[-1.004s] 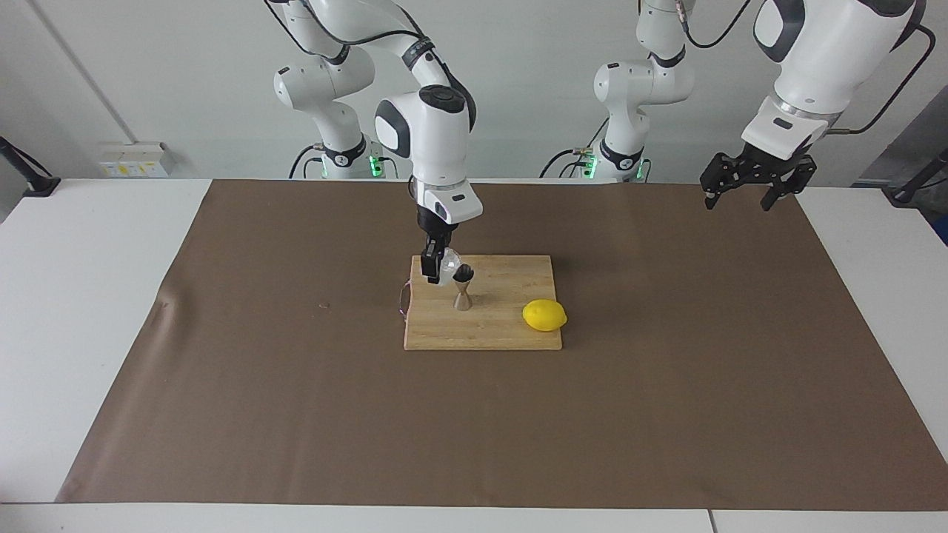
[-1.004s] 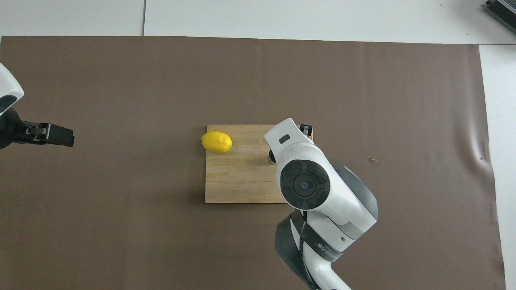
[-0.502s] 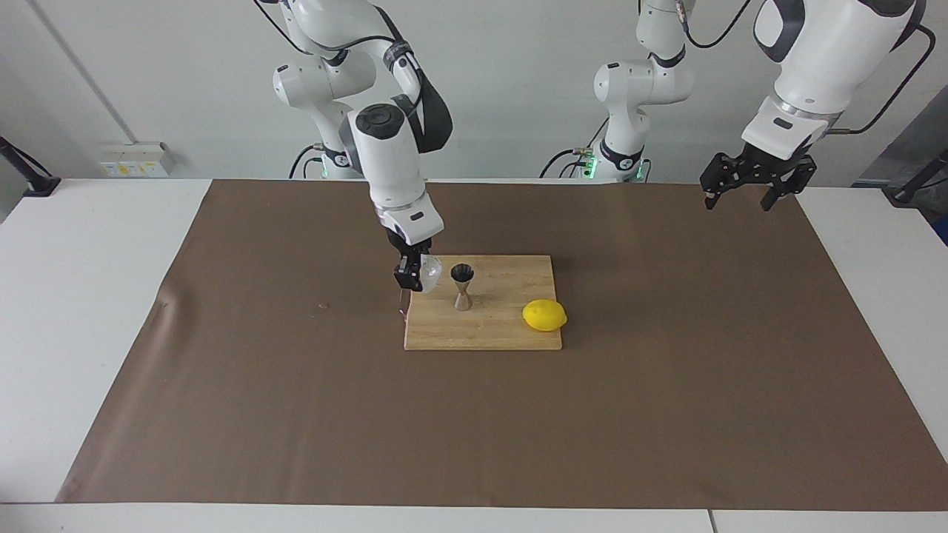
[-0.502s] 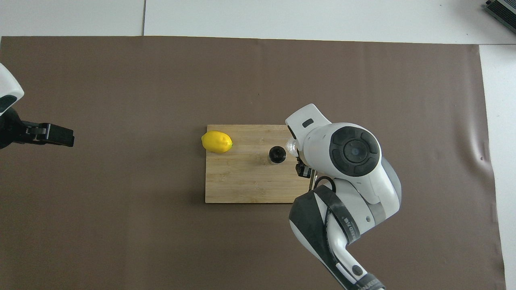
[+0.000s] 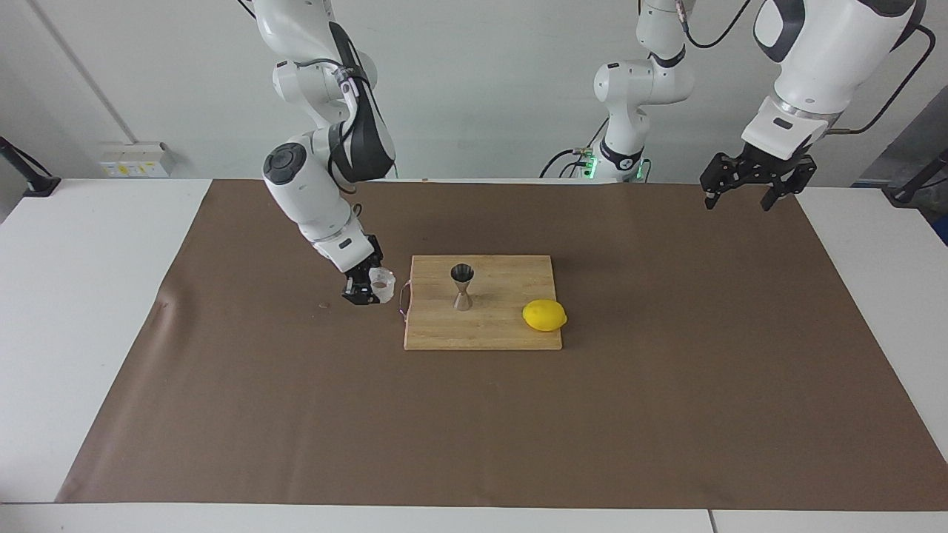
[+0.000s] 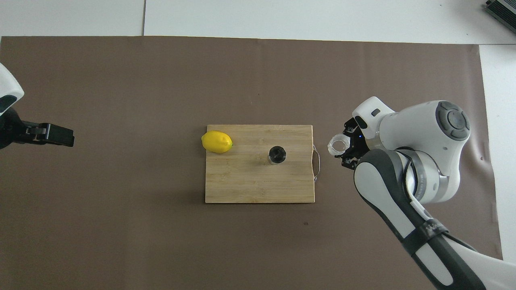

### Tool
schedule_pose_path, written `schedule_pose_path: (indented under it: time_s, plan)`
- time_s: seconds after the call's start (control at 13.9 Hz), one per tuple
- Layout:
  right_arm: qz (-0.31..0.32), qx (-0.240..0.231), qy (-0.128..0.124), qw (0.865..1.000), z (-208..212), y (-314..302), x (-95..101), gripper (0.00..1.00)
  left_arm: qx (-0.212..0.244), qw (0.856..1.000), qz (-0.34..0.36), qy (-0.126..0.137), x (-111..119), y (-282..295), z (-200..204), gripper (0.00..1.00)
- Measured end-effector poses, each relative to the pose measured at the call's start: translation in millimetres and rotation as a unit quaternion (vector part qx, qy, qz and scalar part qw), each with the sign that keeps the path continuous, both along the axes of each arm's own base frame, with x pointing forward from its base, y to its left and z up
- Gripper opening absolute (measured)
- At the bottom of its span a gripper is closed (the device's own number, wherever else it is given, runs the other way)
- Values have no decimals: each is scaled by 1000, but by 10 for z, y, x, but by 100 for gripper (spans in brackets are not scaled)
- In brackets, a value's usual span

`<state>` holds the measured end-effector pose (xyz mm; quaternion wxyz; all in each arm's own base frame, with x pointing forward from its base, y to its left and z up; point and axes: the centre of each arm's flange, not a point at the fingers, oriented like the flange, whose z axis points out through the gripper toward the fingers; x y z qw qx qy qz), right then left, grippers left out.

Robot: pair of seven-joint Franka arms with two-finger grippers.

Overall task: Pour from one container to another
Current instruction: 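Move the white cup away from the board with the right gripper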

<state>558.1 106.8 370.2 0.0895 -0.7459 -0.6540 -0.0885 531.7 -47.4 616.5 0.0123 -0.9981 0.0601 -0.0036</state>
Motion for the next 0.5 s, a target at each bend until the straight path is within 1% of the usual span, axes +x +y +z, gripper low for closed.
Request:
schedule_pose_path:
  time_s: [0.22, 0.5]
  plan:
    - [17, 17, 1, 1000, -152, -392, -35, 51, 0, 1000, 0, 0, 0, 0, 0, 100]
    - [35, 18, 2, 999, -333, -914, -127, 51, 0, 1000, 0, 0, 0, 0, 0, 100]
